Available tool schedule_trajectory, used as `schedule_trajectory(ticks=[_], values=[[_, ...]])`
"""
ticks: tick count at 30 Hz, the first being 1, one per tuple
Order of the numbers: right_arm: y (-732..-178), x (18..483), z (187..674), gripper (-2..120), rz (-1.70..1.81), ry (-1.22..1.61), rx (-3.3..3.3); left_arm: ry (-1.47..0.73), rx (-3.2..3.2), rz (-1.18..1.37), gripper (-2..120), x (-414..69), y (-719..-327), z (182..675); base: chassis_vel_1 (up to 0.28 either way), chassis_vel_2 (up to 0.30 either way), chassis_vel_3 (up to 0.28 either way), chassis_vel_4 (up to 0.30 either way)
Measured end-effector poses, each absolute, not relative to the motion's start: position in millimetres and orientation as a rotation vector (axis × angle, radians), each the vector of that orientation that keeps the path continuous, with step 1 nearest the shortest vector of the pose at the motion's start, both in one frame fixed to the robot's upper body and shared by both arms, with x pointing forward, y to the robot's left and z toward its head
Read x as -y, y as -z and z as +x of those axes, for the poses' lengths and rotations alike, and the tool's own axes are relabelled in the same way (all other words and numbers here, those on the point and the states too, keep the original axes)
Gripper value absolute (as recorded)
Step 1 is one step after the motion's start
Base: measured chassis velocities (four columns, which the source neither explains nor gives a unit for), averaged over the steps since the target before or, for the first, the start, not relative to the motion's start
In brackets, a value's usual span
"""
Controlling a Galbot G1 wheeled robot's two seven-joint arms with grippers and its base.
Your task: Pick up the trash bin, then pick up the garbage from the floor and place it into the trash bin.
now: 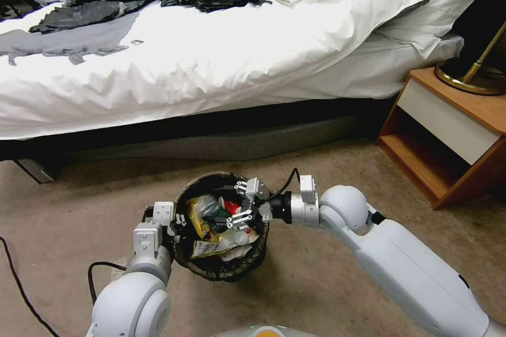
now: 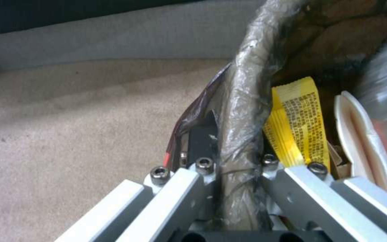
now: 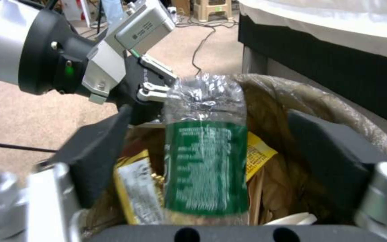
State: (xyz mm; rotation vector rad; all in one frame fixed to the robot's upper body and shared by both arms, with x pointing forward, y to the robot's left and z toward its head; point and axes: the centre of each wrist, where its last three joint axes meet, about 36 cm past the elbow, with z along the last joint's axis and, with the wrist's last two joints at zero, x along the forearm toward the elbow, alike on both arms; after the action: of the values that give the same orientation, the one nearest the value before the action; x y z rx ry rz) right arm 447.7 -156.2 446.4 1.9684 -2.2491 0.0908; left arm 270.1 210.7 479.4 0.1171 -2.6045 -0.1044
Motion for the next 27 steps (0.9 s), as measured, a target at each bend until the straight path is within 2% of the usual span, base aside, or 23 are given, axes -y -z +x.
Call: schedule_trajectory(ticks=[1,3,6,9,18,27], values=[[-446.4,156.2,447.7,88,1.968,-0.091,2.249,0.104,2.604,0.117,0,-210.7,-479.4,270.1,0.0,0.0,0.0,0.0],[-444.7,156.7,446.5,97,1.96,-0.079,2.252,0.105,2.603,0.118,0,-210.9,-478.4,270.5,0.0,0.0,0.0,0.0],[-443.5,157.0,444.9,100,1.954,-0.051,2.239,0.103,2.603,0.118,0,-210.8,-478.0,271.0,0.0,0.0,0.0,0.0],[-441.9,156.0,440.7,100,1.939,0.023,2.221,0.103,2.603,0.118,0,-210.7,-477.8,271.1,0.0,0.0,0.0,0.0],[-441.1,153.0,439.7,100,1.962,0.016,2.229,0.104,2.603,0.119,0,-211.5,-477.5,271.4,0.0,0.0,0.0,0.0],[-496.2,165.3,438.6,100,1.956,0.059,2.409,0.105,2.603,0.116,0,-211.3,-477.5,271.0,0.0,0.0,0.0,0.0]])
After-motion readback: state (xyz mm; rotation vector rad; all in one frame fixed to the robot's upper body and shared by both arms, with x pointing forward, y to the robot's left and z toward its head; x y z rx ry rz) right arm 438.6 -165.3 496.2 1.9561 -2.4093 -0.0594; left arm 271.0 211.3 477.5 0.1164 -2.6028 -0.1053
